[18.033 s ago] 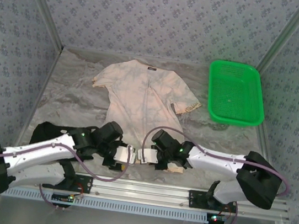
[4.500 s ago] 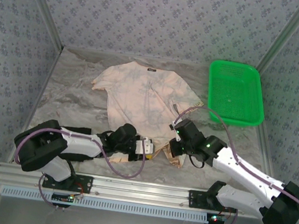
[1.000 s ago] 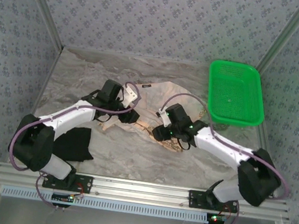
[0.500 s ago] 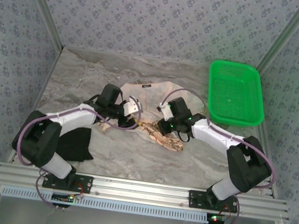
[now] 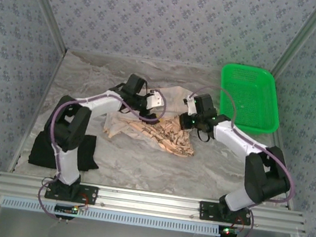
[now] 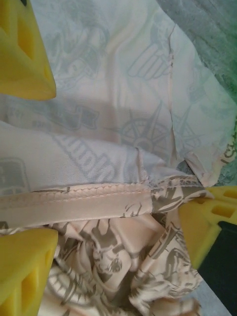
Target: Fold the inside-out t-shirt
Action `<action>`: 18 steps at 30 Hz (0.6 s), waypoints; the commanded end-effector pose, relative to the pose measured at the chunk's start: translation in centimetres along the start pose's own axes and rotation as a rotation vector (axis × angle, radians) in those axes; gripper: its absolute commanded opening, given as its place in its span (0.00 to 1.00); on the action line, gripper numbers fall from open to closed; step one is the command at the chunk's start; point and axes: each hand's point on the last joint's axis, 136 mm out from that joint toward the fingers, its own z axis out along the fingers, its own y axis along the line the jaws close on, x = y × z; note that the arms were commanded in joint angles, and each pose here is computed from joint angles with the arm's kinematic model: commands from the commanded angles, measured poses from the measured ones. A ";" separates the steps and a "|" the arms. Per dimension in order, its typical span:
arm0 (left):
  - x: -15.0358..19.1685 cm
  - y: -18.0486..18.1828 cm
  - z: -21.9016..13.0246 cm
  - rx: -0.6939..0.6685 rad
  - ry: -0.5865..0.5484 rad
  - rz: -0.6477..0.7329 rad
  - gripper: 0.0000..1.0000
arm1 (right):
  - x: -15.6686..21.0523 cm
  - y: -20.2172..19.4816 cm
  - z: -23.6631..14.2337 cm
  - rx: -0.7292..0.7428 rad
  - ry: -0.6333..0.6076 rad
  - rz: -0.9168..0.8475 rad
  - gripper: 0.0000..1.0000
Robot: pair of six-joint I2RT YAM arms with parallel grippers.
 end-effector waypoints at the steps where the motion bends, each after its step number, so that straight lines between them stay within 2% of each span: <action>1: 1.9 0.0 1.5 0.044 0.071 -0.055 0.71 | -1.9 -2.8 0.8 0.106 -0.039 0.097 0.00; 5: 3.3 2.2 2.9 -0.028 0.153 -0.038 0.66 | -2.4 -5.5 1.0 0.193 -0.057 0.192 0.00; 9: 4.3 2.8 4.3 -0.023 0.246 0.004 0.65 | -1.6 -7.9 1.3 0.300 0.006 0.256 0.01; 10: 4.7 2.9 4.6 -0.014 0.268 -0.003 0.62 | -1.5 -7.7 1.3 0.293 0.014 0.260 0.10; 12: 5.4 3.3 4.9 -0.022 0.303 -0.016 0.51 | -1.3 -6.3 1.1 0.227 0.011 0.243 0.25; 15: 6.5 4.7 4.8 -0.098 0.347 -0.041 0.20 | -1.2 -2.4 -0.4 0.093 -0.006 0.165 0.41; 16: 6.5 5.0 4.6 -0.117 0.338 -0.059 0.14 | -1.1 -0.9 -1.2 0.056 -0.008 0.120 0.45; 18: 6.2 5.9 3.8 -0.161 0.312 -0.117 0.12 | -0.3 1.7 -2.2 0.010 0.002 0.029 0.51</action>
